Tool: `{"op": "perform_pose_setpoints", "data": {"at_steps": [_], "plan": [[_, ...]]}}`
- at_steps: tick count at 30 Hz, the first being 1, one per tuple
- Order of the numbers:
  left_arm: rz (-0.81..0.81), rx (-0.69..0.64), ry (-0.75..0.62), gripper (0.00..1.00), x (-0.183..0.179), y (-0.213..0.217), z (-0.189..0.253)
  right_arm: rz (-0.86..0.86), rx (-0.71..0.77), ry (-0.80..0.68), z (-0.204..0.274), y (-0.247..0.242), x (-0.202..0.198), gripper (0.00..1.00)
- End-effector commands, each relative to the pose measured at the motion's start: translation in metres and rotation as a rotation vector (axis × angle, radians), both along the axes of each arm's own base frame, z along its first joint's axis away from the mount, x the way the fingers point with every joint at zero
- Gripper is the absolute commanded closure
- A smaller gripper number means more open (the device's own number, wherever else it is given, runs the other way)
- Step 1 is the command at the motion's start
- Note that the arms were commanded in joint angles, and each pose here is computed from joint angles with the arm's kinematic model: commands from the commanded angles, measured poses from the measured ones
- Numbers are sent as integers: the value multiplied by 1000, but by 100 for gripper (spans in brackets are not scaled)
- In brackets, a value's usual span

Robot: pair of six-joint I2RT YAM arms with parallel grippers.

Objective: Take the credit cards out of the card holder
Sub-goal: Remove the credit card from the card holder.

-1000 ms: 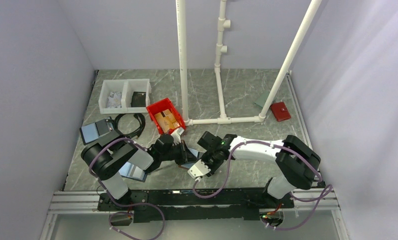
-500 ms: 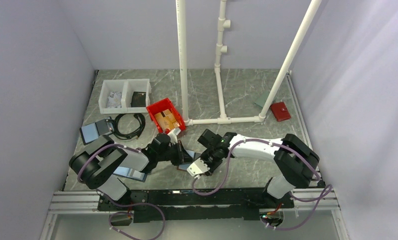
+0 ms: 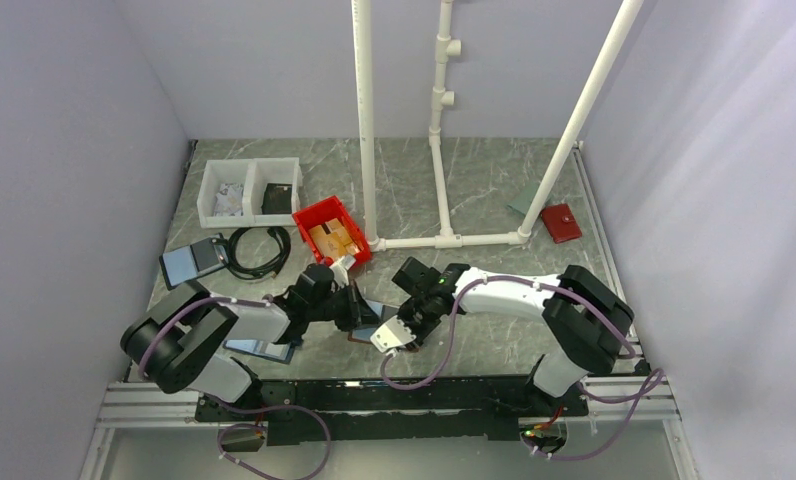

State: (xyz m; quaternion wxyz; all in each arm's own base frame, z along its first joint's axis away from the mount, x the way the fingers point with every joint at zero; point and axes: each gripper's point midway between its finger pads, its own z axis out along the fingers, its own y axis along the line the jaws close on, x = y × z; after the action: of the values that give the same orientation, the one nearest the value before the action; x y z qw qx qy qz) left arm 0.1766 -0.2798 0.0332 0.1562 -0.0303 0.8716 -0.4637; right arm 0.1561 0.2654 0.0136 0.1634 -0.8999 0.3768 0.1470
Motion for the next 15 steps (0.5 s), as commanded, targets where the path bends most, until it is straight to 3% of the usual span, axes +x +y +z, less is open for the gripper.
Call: {"op": "perform_pose_setpoints", "data": {"at_steps": [1, 15], "plan": [[8, 62, -3, 100, -2, 15, -6, 6, -209, 154, -42, -50, -39, 67], [25, 125, 17, 99, -2, 26, -7, 6, -226, 150, -44, -52, -38, 72]]}}
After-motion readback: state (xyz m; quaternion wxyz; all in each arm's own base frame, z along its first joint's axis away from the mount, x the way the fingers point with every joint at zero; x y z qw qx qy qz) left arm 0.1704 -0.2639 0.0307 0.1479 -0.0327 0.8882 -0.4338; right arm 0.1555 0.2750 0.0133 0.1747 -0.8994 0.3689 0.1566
